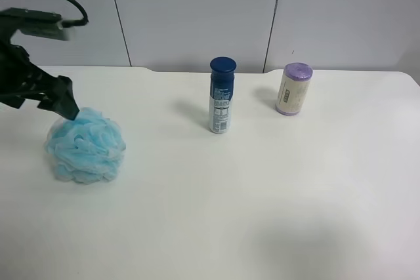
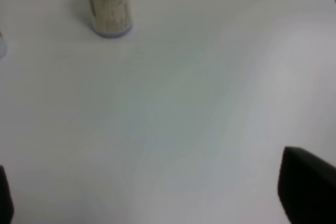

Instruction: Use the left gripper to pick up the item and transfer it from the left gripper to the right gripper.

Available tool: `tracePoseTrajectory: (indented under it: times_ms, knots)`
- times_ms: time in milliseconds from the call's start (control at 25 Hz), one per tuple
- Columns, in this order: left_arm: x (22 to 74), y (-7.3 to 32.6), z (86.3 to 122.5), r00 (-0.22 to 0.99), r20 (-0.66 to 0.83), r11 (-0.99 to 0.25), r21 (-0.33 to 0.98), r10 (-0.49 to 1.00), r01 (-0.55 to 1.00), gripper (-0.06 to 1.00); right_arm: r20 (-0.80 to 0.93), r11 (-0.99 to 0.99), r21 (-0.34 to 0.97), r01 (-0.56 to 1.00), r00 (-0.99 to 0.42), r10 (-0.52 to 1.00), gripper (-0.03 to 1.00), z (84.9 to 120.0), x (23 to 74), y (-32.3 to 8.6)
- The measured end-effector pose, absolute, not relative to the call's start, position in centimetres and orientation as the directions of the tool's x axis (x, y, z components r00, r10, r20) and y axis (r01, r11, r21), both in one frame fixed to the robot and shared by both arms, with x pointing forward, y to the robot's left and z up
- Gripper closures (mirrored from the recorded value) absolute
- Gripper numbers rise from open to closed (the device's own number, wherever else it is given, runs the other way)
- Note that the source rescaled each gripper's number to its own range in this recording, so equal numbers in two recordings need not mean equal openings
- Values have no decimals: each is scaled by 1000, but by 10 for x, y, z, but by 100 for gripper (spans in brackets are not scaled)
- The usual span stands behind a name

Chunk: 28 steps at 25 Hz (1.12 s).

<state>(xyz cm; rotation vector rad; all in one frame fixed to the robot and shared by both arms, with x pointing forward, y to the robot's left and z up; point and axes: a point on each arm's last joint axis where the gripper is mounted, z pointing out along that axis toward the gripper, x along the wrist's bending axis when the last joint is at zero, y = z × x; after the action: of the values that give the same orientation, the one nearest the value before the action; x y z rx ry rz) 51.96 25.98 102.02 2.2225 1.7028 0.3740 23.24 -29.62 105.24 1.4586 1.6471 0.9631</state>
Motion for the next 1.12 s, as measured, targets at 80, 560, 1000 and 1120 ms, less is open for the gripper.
tracePoseTrajectory:
  times_ms: [80,560,1000,1120]
  knots:
    - [530,258,1004,256,11,-241,382,967,892,-5,-39,79,888,454,-97,994,-3,1052,232,-296]
    - [557,252,942,235,-17,-219,304,972,927,-2,-39,79,888,454,-97,994,-3,1052,232,-296]
    - [557,252,935,228,-32,-212,268,973,940,92,-39,79,888,454,-97,994,-3,1052,232,-296]
    - [556,252,941,230,-31,-212,274,973,938,92,-39,79,888,454,-97,994,-3,1052,232,-296]
